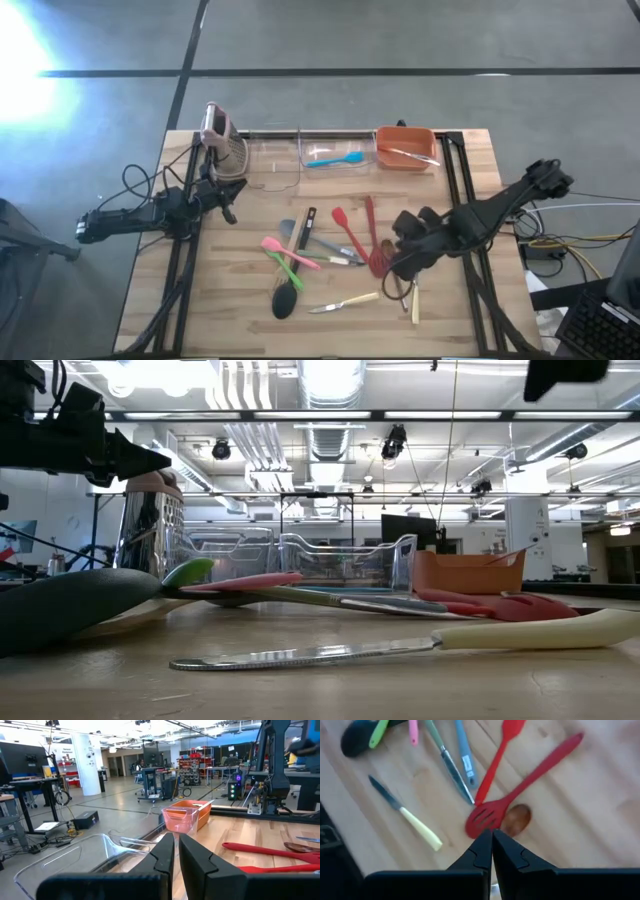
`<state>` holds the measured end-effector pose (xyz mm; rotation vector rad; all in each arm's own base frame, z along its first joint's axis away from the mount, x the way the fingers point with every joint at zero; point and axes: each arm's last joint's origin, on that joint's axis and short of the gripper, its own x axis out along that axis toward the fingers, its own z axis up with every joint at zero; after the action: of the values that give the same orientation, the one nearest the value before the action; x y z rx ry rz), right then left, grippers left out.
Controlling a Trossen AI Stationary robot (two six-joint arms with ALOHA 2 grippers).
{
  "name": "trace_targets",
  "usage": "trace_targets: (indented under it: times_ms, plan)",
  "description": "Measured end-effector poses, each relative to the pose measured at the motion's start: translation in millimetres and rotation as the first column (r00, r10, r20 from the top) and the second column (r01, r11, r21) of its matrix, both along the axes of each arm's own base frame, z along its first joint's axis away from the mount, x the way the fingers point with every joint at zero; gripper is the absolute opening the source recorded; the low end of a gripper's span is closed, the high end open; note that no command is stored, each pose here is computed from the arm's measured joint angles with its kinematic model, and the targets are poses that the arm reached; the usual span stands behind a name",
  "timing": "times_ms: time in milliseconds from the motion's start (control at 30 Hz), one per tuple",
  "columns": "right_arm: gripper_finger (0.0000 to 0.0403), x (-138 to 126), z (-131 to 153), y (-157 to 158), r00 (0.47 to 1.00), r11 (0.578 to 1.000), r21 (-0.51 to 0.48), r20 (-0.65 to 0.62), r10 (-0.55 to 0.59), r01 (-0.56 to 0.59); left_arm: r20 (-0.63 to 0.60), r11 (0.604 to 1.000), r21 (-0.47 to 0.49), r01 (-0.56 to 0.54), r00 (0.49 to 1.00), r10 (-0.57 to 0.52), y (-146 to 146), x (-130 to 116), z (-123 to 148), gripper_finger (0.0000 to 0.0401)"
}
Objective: Pick & Place Kitchen Items
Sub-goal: Put the brown serving spoon into the left transparent bin
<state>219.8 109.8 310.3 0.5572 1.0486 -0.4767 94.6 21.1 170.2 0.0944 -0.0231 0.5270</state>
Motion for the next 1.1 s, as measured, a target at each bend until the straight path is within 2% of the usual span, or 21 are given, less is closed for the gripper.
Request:
trace_targets:
  times_ms: [100,200,367,567,800,1100]
  plan:
    - [0.0008,-7,-23,1,0.997,0.993,0.089,0.015,-0.081,0.08,0.0,1.0,0.0,0.0,1.0,0.0,0,0,0,0.003]
    - [0.0008,-12,-48,3,0.993,0.981,0.153,-0.022,-0.116,0.118,0.0,1.0,0.0,0.0,1.0,0.0,0,0,0,0.003]
    - [0.0008,-17,-79,2,0.983,0.971,0.164,-0.077,-0.166,0.176,0.0,1.0,0.0,0.0,1.0,0.0,0,0,0,0.003]
    - [0.0018,-15,-93,3,0.984,0.958,0.221,-0.047,-0.174,0.18,0.0,1.0,0.0,0.0,1.0,0.0,0,0,0,0.003]
    - [0.0083,-8,-106,8,0.984,0.959,0.224,-0.08,-0.162,0.176,0.0,1.0,0.0,0.0,1.0,0.0,0,0,0,0.003]
    - [0.0185,0,-132,16,0.966,0.958,0.213,-0.217,-0.144,0.19,0.0,1.0,0.0,0.0,1.0,0.0,0,0,0,0.003]
